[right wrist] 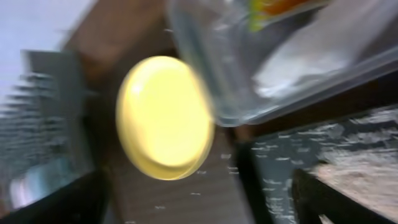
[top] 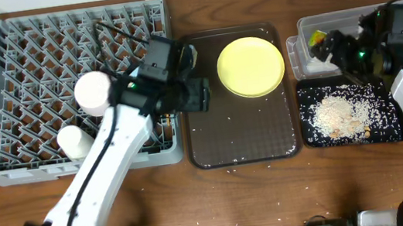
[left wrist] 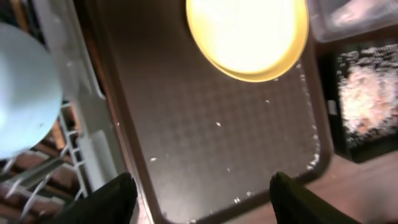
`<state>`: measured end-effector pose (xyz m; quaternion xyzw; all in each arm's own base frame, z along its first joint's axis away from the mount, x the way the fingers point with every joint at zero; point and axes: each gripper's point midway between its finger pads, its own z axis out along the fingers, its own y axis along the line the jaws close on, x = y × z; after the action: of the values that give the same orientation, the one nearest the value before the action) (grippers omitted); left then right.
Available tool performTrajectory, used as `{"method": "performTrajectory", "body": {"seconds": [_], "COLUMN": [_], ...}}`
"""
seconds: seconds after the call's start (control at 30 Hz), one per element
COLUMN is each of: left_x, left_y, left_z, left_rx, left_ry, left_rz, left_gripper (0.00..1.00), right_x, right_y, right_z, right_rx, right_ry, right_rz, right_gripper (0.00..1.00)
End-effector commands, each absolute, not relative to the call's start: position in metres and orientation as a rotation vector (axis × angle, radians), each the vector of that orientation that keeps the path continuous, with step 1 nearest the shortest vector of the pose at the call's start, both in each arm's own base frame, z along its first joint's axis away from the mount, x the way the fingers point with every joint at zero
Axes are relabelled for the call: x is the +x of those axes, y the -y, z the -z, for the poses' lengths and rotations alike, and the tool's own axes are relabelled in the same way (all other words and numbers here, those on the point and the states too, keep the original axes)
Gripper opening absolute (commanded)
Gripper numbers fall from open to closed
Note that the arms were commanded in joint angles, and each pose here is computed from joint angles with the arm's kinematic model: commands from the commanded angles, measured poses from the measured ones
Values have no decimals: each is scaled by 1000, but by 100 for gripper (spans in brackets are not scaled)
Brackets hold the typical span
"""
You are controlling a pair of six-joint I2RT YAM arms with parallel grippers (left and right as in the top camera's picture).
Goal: Sort waste into correct bins and load items into the dishwasher
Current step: 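Reach the right gripper to the yellow plate and grasp its edge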
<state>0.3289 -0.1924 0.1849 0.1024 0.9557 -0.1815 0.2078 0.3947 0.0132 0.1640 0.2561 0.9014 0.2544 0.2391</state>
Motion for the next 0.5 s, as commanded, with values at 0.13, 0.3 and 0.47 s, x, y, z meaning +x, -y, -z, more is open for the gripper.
{"method": "performTrajectory", "body": {"seconds": [0.13, 0.3, 0.47], "left_x": [317, 312, 305], "left_y": [173, 166, 163], "left_z": [-245, -253, -246], "left_rx": [252, 241, 242], "left_ry": [-2482, -2464, -2506], "left_rz": [472, 449, 436], "left_gripper": [71, 71, 71], "right_x": [375, 365, 373], "right_y": [-105, -130, -139], "right_z": [-162, -146, -137], "right_rx": [750, 907, 1083], "right_ry": [-2578, -2522, -2310], "right_rz": [-829, -465, -266], "right_gripper": [51, 58, 57]}}
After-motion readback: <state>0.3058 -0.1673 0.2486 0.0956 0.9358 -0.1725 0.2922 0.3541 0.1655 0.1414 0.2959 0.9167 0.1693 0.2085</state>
